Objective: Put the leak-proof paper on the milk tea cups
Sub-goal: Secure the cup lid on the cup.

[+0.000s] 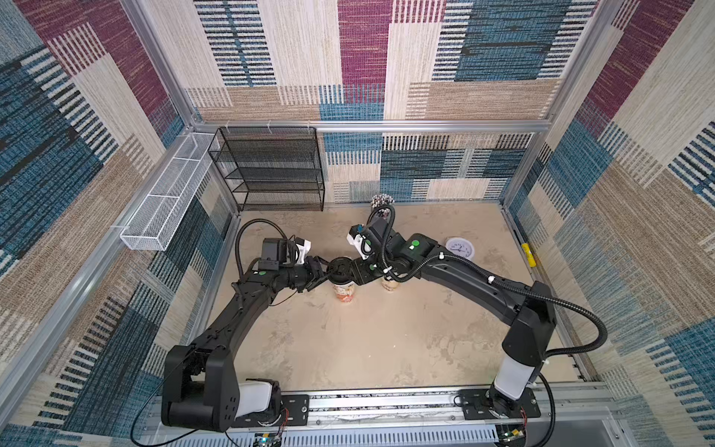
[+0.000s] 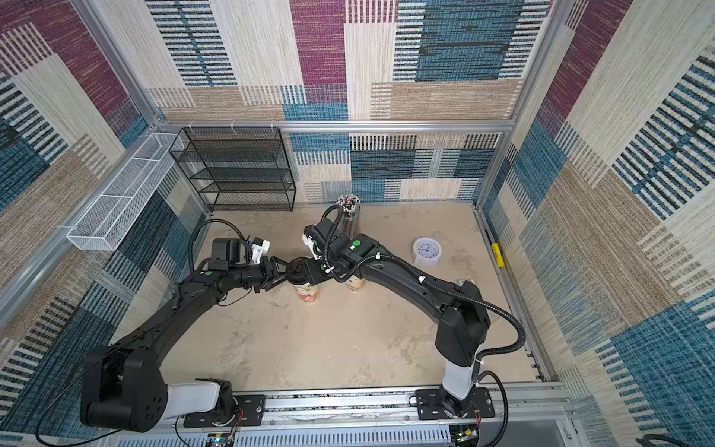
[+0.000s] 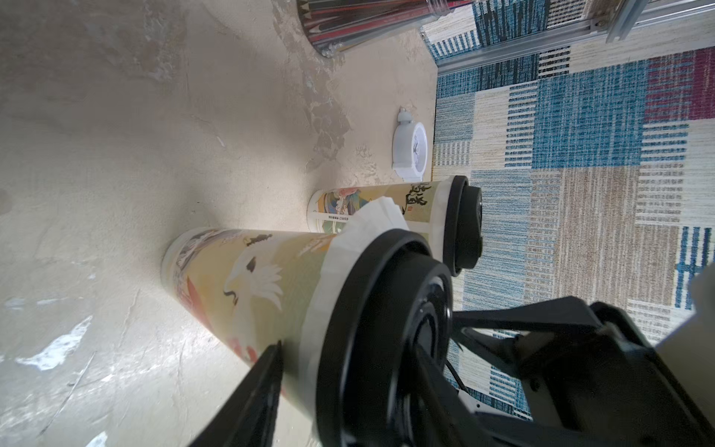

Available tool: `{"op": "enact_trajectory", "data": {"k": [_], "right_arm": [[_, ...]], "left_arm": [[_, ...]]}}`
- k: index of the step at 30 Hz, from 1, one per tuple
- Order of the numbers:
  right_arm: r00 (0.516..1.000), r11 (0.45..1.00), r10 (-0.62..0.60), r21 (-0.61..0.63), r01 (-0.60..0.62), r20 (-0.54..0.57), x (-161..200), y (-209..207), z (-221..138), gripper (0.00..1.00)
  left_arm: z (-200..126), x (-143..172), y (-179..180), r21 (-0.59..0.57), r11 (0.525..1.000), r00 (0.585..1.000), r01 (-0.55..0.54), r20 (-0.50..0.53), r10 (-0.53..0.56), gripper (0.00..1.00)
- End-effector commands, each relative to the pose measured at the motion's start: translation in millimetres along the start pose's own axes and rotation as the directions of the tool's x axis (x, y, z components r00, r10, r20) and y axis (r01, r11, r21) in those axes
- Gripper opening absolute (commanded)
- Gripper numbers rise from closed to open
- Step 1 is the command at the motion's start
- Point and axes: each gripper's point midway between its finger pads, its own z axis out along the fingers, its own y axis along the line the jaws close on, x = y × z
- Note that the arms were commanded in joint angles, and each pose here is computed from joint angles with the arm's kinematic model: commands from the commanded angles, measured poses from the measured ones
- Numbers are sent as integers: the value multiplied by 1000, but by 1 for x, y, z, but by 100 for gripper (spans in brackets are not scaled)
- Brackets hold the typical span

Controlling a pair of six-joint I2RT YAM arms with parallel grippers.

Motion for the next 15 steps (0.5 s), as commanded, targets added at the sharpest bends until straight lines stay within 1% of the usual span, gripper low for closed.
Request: {"op": "enact_trajectory", "data": {"k": [1,9,15], "right_arm": [[1000,1000,-5,-13,5,-6,1,2,5,50],[1000,1000,-1,0,1,-29,6,-3,17,51],[998,999,10,46,-7,-56,14,-13,25,51]], "left_arm": [[-8,33,78,-353,922,984,157,-19,-175,53],[-8,33,79,-355,922,984,158,-23,-177,53],[-8,34,79,-357,921,984,159,-22,-178,52]]}}
